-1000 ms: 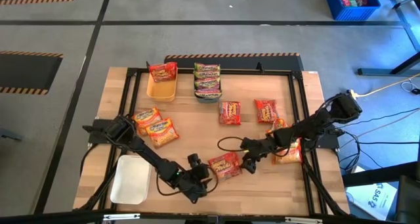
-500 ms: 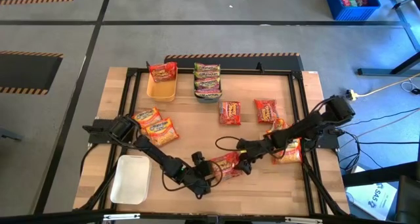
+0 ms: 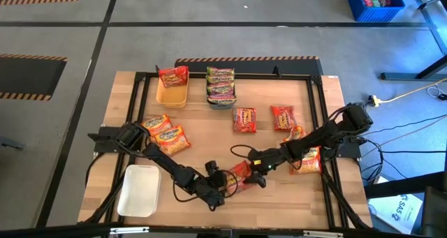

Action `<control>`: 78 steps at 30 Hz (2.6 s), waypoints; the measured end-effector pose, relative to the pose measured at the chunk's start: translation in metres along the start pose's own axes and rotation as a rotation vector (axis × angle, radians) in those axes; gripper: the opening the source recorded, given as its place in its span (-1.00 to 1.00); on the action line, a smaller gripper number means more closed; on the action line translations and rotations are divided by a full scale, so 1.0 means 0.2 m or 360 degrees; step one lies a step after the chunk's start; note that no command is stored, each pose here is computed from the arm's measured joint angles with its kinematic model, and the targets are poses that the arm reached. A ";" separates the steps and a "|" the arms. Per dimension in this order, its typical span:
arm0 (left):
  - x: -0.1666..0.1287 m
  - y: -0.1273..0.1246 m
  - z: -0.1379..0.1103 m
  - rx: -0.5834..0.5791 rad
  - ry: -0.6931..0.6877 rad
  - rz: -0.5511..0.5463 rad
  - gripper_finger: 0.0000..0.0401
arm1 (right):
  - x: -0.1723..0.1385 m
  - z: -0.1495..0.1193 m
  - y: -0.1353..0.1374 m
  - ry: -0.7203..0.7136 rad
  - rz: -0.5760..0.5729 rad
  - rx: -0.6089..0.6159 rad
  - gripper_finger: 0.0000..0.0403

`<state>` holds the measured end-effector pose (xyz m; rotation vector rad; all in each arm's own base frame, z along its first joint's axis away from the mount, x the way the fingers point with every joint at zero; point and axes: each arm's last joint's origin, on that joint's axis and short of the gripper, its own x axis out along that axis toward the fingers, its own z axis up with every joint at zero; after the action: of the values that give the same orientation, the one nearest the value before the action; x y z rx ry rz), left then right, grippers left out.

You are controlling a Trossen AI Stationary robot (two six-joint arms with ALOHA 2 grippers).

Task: Sort Maruchan noodles
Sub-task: Put the orange noodle pack into the yellow bin

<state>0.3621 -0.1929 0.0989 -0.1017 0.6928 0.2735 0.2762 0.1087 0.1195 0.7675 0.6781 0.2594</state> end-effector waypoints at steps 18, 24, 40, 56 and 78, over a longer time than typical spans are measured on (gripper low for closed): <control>-0.02 -0.03 0.02 0.0047 -0.0090 -0.0032 0.38 | 0.01 0.02 0.03 -0.0072 -0.0041 -0.0169 -0.08; -0.15 -0.03 0.06 0.0114 -0.0044 -0.0035 0.38 | 0.01 0.03 0.04 -0.0081 -0.0024 -0.0268 -0.52; -0.47 0.15 0.40 0.0221 -0.0173 -0.0056 0.38 | -0.06 0.09 0.05 -0.0316 -0.0445 -0.1004 -0.55; -0.34 0.41 0.55 0.0235 -0.0105 0.0011 0.38 | -0.07 0.15 0.06 -0.0476 -0.0628 -0.1361 -0.52; -0.20 0.46 0.51 0.0264 0.0077 -0.0173 -0.37 | -0.08 0.17 0.04 -0.0496 -0.0593 -0.1224 -0.31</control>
<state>0.3688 -0.0952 0.2025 0.0122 0.7530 0.1093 0.2865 0.0888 0.1504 -0.0633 0.3630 0.0415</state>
